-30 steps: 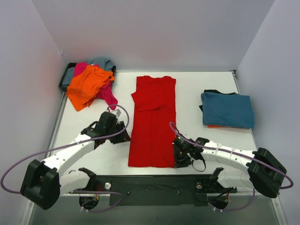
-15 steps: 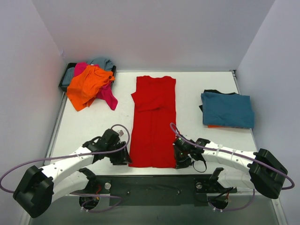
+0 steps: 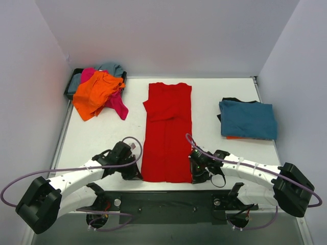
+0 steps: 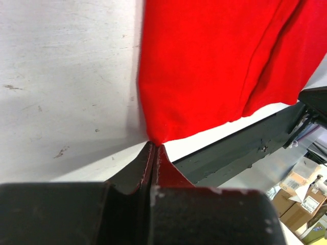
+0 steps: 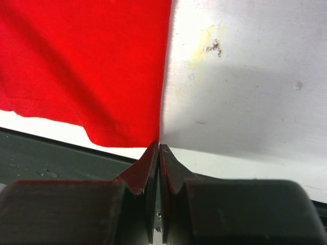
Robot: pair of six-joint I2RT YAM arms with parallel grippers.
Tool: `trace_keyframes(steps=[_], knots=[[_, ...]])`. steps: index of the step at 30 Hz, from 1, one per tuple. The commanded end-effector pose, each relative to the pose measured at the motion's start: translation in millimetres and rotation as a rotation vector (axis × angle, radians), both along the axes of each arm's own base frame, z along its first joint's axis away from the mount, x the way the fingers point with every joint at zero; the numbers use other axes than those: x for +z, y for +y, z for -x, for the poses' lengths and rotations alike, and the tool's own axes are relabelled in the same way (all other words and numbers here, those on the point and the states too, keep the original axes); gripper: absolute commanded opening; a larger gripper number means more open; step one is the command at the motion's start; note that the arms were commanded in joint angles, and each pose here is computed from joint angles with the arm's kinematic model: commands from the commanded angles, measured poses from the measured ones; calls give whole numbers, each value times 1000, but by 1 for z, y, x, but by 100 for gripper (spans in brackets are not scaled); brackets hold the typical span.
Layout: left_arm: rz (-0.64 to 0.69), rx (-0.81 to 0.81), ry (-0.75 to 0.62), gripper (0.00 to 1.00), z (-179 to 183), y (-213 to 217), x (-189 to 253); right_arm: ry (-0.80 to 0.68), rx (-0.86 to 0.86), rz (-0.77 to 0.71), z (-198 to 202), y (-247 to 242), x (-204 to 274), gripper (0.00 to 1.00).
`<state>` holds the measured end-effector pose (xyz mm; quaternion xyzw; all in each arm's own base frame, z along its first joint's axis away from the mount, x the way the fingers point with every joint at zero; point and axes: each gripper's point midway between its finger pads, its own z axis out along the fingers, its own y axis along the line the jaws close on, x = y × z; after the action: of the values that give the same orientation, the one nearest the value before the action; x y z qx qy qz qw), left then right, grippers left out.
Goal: Fold and stack the t-shirts
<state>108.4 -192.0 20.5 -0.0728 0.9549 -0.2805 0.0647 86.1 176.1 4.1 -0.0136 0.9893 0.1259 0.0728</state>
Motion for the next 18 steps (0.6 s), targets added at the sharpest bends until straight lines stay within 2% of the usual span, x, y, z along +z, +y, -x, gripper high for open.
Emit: trace_keyframes(steps=[1,6,11,12,14,16,18], knots=[[134,-17,-104,0,-20,-26,40,-27,-9,-24,-8,0,26,0],[195,-16,-223,0,-50,-36,94,-112,-36,-136,-38,9,72,0],[200,-32,-216,0,-74,-36,104,-82,-67,-157,-62,2,85,0],[188,-31,-213,0,-75,-34,103,-66,-54,-149,-60,1,82,14],[179,-34,-186,0,-68,-32,93,-34,-62,-139,-51,-3,71,29],[193,-28,-176,0,-62,-30,87,-1,-82,-127,-39,-10,57,35],[197,-24,-152,0,-52,-28,80,38,-100,-137,-27,-12,45,36]])
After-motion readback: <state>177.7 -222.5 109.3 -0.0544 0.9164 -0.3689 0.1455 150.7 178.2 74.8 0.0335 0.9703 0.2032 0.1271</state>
